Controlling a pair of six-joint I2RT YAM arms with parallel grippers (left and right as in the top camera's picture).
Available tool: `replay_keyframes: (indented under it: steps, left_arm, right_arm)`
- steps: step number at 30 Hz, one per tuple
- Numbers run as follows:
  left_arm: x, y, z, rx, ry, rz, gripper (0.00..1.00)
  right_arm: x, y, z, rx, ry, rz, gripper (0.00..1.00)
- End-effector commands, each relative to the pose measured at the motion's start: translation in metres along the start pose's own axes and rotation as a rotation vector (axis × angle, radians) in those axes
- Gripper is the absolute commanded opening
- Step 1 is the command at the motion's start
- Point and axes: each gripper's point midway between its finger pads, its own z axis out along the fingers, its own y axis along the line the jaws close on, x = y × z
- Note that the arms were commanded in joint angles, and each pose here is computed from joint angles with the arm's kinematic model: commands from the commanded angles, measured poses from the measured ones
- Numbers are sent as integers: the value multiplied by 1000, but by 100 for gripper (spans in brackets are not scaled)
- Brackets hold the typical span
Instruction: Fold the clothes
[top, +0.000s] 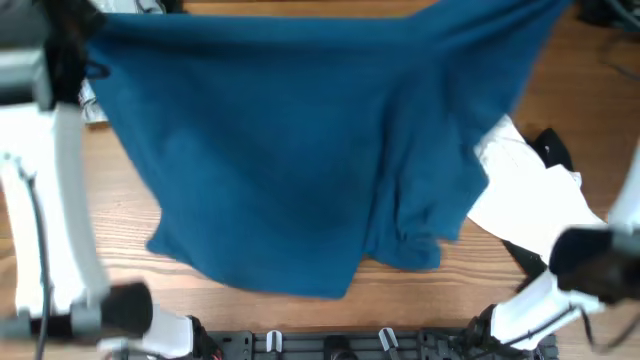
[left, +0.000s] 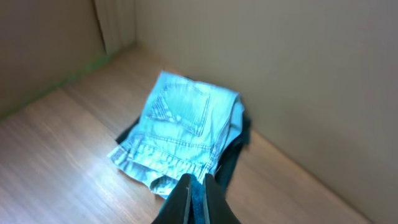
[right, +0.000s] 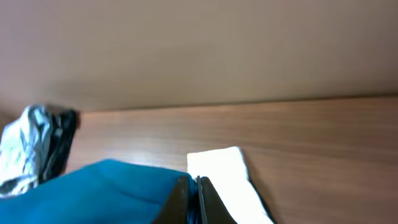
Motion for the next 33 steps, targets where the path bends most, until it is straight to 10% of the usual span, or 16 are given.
replay_keyframes:
  steps: [1, 11, 13, 15, 16, 18, 26, 33]
  left_arm:
    - [29, -5, 83, -82, 60, 46, 4]
    - [66, -24, 164, -88, 83, 63, 4]
    - [70, -22, 163, -95, 100, 71, 17]
    - [72, -21, 163, -100, 109, 75, 61]
    - [74, -20, 162, -104, 117, 79, 84]
    - [78, -17, 161, -114, 136, 89, 100]
    - [155, -1, 100, -59, 558, 217, 100]
    - [157, -1, 99, -56, 566, 217, 100]
  right_arm:
    - [26, -10, 84, 11, 73, -11, 4]
    - [13, 7, 163, -14, -52, -46, 8]
    - [22, 8, 163, -20, -17, -37, 75]
    - [31, 7, 163, -15, 19, -30, 100]
    - [37, 6, 161, -12, 45, -34, 100]
    - [51, 1, 149, 19, 116, -29, 100]
    - [221, -66, 63, 349, 780, 181, 97]
    - [285, -103, 99, 472, 766, 167, 55]
